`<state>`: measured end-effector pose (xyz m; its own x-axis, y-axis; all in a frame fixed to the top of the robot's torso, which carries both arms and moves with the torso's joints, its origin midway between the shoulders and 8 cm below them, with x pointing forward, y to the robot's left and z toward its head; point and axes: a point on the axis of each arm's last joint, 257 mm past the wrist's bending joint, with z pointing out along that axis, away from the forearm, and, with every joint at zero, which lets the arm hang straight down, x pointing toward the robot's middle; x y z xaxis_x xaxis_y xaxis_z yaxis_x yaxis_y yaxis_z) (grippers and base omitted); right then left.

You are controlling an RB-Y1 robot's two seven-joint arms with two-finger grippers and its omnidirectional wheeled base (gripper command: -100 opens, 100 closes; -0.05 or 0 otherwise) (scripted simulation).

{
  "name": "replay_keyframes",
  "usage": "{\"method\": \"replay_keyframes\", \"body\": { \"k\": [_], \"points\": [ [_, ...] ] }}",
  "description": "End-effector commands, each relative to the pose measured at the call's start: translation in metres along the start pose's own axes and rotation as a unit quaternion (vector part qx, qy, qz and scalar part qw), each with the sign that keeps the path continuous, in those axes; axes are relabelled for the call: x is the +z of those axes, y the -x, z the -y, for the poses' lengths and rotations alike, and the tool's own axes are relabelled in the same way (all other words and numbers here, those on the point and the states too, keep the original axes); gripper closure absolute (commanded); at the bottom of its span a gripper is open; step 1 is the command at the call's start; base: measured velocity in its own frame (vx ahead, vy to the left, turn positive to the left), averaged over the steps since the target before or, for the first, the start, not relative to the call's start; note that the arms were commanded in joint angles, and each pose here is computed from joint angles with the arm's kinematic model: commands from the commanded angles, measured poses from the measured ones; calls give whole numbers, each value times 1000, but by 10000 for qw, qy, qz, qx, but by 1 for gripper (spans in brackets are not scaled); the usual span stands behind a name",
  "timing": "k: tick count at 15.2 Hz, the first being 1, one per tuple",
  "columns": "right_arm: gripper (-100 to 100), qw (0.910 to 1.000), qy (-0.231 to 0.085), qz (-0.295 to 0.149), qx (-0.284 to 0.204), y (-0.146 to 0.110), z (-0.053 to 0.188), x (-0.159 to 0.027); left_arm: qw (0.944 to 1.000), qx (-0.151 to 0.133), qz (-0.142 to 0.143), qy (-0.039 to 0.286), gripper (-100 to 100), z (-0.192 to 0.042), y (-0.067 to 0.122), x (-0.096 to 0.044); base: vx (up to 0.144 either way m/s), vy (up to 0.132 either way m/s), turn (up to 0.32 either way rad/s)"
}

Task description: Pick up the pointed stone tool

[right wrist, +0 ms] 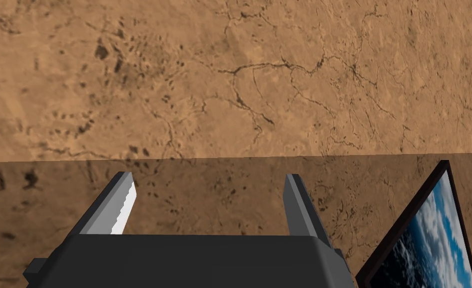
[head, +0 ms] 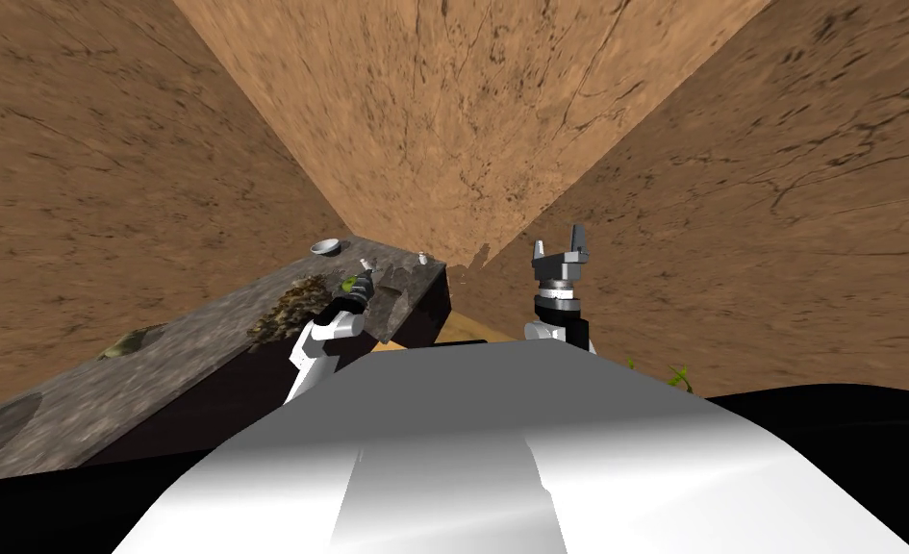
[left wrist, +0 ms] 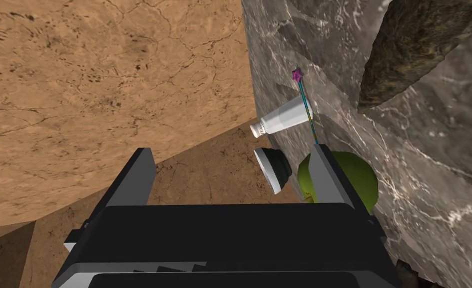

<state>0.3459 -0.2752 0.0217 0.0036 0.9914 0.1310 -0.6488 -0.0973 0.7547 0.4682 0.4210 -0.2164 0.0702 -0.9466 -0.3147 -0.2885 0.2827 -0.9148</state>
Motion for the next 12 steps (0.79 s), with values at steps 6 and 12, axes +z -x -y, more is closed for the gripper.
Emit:
{"method": "replay_keyframes", "body": {
  "k": [6,12],
  "points": [
    [0,10000,0,0,0,0,0,0,9977,-7,-22,676,-100,-30,13,7,-4,13,-89],
    [0,10000,0,0,0,0,0,0,9924,-51,-26,1231,-100,-51,30,11,-5,16,-93]
  ]
}}
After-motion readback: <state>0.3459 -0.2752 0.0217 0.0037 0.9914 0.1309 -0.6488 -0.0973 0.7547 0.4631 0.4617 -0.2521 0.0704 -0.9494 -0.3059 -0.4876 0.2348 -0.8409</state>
